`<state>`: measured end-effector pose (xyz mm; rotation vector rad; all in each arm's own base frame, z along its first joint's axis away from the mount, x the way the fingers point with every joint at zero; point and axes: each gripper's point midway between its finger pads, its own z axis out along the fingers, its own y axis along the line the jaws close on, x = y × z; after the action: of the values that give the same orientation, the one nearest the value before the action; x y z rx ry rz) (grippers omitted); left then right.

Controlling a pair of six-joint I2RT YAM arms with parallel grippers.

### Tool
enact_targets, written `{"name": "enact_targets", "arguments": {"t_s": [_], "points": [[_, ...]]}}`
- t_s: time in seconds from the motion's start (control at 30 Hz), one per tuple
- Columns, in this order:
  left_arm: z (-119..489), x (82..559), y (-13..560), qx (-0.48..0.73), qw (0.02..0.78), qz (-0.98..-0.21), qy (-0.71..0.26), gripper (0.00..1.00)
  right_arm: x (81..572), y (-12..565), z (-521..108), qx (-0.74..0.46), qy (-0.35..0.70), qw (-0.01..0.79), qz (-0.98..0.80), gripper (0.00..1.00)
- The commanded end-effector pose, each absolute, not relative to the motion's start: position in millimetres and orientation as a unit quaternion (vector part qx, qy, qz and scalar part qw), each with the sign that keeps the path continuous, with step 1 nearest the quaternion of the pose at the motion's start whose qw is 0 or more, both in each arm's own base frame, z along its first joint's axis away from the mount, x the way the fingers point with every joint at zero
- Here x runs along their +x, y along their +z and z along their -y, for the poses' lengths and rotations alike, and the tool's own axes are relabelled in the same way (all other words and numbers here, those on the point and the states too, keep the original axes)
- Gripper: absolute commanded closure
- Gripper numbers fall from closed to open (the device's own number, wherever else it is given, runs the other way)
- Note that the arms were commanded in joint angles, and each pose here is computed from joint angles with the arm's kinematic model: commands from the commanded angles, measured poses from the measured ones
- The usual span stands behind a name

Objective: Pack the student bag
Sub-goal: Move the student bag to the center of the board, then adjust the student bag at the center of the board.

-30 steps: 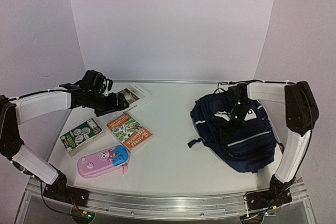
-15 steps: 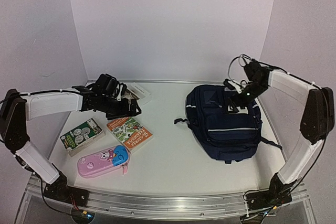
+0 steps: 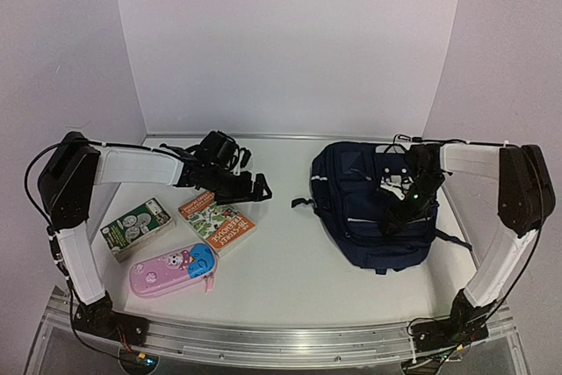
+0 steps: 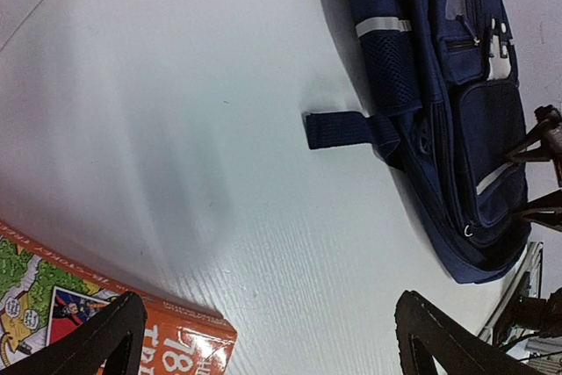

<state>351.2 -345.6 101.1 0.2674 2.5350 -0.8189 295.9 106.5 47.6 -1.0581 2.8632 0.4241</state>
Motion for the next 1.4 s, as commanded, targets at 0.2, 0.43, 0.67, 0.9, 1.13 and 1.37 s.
{"name": "enact_targets", "arguments": {"t_s": [0.2,0.43,0.67,0.9,1.13,1.37], "points": [[379.3,344.1,111.5,0.112,0.228,-0.903,-0.347,0.0,285.6,58.7,-237.1,-0.391,0.275,-0.004,-0.878,0.08],[394.7,332.6,109.2,0.12,0.224,-0.902,-0.349,0.0,317.9,129.8,-231.8,-0.382,0.259,0.103,-0.881,0.06],[424.1,316.0,87.1,0.139,0.195,-0.903,-0.356,0.0,326.4,113.9,-104.5,-0.306,0.147,0.117,-0.933,0.08],[457.9,296.3,65.6,0.155,0.162,-0.9,-0.373,0.01,337.9,77.9,-52.5,-0.262,0.129,0.076,-0.953,0.07],[477.5,295.4,54.2,0.153,0.145,-0.891,-0.403,0.17,323.6,44.0,-71.4,-0.254,0.199,0.018,-0.946,0.08],[480.7,321.4,60.0,0.155,0.172,-0.891,-0.39,0.44,283.3,35.9,-96.9,-0.265,0.251,-0.022,-0.931,0.11]]}}
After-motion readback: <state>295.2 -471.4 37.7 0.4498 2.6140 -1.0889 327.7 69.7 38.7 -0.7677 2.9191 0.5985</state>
